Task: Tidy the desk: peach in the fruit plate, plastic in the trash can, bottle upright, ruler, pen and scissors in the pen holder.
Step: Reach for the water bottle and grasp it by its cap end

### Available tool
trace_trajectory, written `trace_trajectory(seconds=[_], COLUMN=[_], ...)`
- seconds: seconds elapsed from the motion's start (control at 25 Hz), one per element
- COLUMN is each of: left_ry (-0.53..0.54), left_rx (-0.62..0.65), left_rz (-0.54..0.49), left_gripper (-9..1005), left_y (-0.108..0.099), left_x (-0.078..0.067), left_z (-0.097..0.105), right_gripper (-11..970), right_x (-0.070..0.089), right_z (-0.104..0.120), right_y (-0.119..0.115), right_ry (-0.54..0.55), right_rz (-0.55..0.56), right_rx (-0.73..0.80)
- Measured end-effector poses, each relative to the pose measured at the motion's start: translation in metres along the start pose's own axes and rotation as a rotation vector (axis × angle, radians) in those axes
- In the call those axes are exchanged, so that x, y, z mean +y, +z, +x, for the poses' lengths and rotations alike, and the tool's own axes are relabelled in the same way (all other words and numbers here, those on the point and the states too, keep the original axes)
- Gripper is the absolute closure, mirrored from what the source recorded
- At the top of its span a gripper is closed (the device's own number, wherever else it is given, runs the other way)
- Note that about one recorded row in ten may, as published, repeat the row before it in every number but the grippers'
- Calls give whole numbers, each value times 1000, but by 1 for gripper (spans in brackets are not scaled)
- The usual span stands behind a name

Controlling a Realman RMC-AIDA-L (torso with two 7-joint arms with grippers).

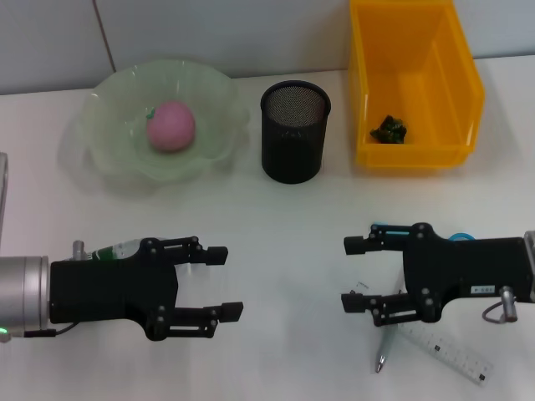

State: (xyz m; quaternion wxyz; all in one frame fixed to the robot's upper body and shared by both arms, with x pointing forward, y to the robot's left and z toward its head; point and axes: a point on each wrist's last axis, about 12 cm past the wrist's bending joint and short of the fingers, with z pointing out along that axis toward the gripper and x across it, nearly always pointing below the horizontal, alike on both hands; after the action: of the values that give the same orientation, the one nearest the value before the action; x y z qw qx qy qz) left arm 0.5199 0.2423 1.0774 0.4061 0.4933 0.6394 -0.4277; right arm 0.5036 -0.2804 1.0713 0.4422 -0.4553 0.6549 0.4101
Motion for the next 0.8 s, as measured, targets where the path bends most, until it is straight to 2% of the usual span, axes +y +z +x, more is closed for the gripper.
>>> trace_trajectory(seconds=[0.24, 0.4, 0.56, 0.72, 0.76, 0.8], left_ry=[2, 14, 22, -1, -1, -19], left_rx=[9, 34, 119, 243, 243, 309], left_rz=[-12, -26, -51, -58, -58, -64], left_gripper=[220, 220, 221, 223, 223, 224], left_y=[-2, -5, -5, 5, 5, 11], left_x=[5, 12, 25, 40, 40, 46], left_z=[-9, -22, -44, -74, -74, -85], right_gripper=[173, 173, 173, 172, 172, 172], right_x=[4, 4, 3, 3, 3, 2], right_z=[6, 6, 8, 8, 8, 8], right_y=[4, 4, 4, 4, 3, 3], right_ry=[-11, -12, -11, -9, -9, -8], right_rz=[-9, -3, 13, 15, 17, 20], right_rx=[11, 14, 22, 23, 22, 20])
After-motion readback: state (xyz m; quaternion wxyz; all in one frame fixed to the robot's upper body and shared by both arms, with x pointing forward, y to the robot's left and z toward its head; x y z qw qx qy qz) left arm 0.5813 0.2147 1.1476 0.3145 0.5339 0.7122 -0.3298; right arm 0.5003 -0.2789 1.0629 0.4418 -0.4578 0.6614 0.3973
